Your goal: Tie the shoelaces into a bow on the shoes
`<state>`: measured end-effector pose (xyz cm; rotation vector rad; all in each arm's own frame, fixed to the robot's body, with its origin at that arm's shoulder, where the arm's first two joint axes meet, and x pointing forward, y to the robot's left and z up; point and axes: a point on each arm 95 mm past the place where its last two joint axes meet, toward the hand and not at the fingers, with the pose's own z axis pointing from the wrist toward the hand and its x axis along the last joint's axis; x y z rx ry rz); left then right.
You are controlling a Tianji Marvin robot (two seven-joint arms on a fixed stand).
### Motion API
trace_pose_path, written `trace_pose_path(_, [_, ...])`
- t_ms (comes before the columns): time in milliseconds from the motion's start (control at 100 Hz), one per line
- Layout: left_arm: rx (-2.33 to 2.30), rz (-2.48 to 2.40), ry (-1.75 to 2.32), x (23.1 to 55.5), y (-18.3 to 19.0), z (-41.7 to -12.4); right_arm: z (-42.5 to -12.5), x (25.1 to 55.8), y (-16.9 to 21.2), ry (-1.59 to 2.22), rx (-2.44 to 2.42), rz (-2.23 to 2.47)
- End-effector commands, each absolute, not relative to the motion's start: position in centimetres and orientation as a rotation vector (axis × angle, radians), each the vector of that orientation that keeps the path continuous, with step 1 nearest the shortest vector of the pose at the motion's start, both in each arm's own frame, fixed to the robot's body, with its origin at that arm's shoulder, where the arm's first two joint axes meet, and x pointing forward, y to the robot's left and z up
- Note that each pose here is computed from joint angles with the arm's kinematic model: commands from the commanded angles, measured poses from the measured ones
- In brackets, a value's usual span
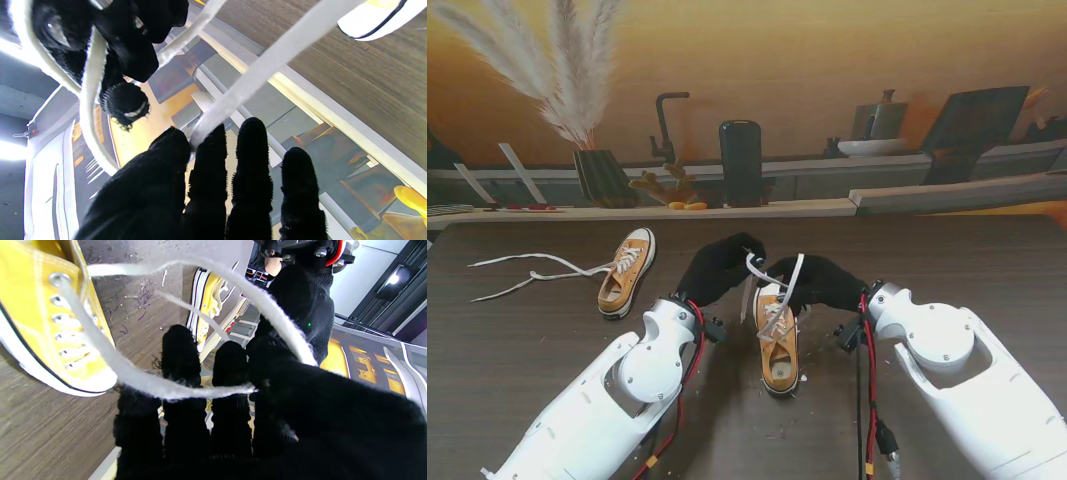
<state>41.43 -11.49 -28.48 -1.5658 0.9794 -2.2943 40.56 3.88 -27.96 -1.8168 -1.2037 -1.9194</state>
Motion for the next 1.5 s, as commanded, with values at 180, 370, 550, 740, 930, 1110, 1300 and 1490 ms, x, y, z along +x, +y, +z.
trace_pose_path(180, [-1.574, -2.296, 0.997, 41.1, -11.4, -28.4, -26.7, 41.3, 2.8, -1.281, -1.833, -1.897])
trace_pose_path(370, [-1.574, -2.298, 1.005, 41.0, -11.3, -28.5, -26.5, 41.4, 2.6, -1.304, -1.833, -1.858])
trace_pose_path(550, [-1.576, -2.300, 1.002, 40.8, -11.2, -28.6, -26.4, 41.4, 2.6, -1.294, -1.835, -1.863])
trace_pose_path(740, [-1.574, -2.304, 1.004, 40.7, -11.1, -28.6, -26.3, 41.5, 2.5, -1.297, -1.816, -1.883])
trace_pose_path(930, [-1.571, -2.302, 1.004, 40.6, -10.9, -28.5, -26.2, 41.5, 2.3, -1.277, -1.774, -1.881])
trace_pose_path(1110, [-1.559, -2.305, 1.001, 40.5, -10.8, -28.2, -26.2, 41.6, 2.0, -1.258, -1.755, -1.845])
trace_pose_path(1300, [-1.553, -2.311, 0.997, 40.4, -10.6, -27.9, -26.3, 41.6, 1.8, -1.220, -1.755, -1.821])
trace_pose_path(1490, [-1.540, -2.325, 0.981, 39.8, -10.4, -27.5, -26.8, 41.8, 2.3, -1.184, -1.812, -1.870])
